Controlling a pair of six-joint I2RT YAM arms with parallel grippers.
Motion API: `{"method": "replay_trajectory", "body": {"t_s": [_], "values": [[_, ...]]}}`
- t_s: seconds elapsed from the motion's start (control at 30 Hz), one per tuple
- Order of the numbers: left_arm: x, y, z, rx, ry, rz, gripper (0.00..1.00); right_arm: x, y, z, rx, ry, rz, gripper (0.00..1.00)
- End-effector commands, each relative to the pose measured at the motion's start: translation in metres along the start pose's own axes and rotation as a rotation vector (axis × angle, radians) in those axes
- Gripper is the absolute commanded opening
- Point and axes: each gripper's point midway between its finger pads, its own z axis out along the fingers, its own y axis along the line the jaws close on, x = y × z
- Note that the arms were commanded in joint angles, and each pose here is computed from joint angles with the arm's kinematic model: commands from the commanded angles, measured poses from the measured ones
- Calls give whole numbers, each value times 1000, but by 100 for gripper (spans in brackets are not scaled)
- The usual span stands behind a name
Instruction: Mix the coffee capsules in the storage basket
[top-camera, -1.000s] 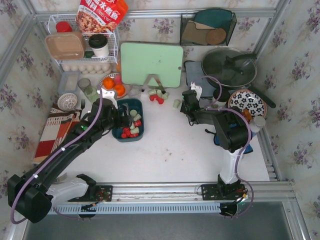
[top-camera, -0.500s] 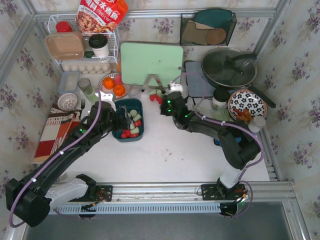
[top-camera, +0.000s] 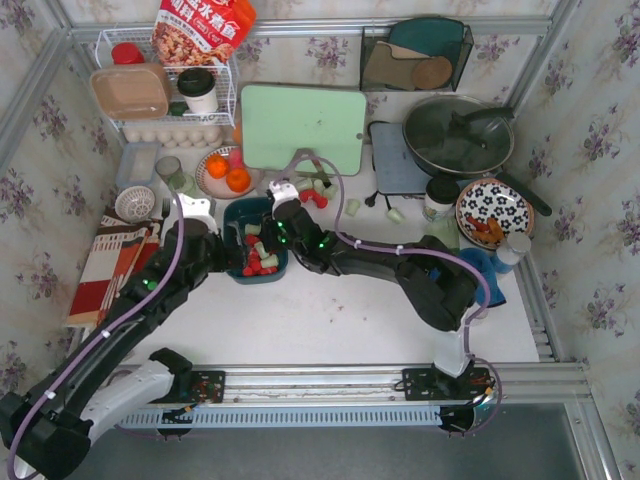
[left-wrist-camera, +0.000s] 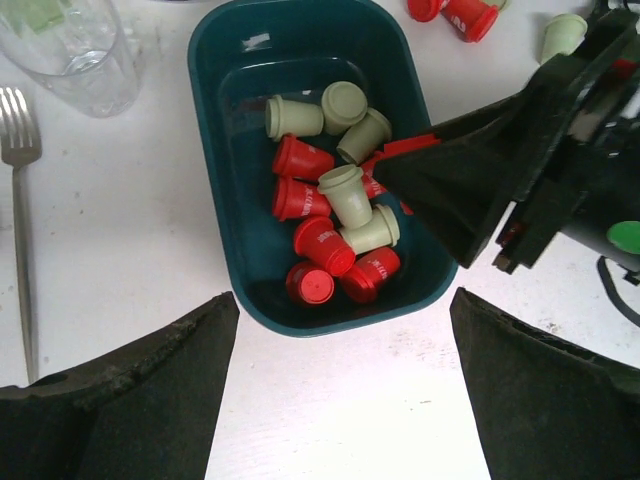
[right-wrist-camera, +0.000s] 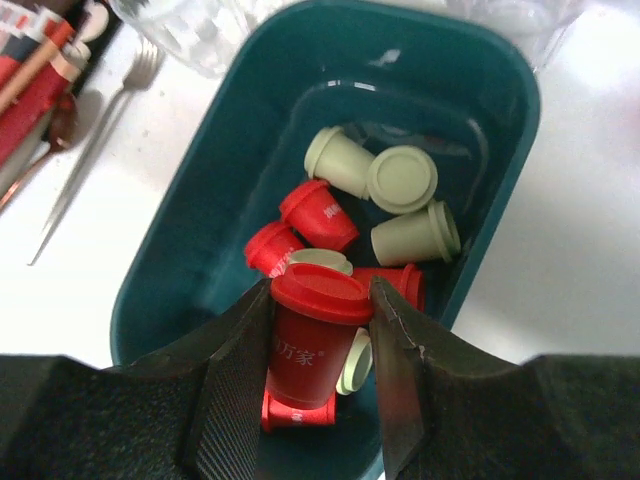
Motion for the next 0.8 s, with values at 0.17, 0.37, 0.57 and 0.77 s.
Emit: {"method": "replay_trajectory", "body": {"t_s": [0.17, 0.37, 0.57, 0.77], "values": [[4, 12, -6, -41, -20, 13, 90, 39, 3, 19, -4, 119, 24, 46], [6, 11, -4, -37, -13, 10, 90, 64, 8, 34, -8, 171, 14, 47], [7, 13, -4, -43, -11, 16, 90, 70, 16, 40, -47, 187, 17, 55], [4, 13, -6, -44, -20, 17, 90, 45, 20, 29, -57, 135, -11, 66]]}}
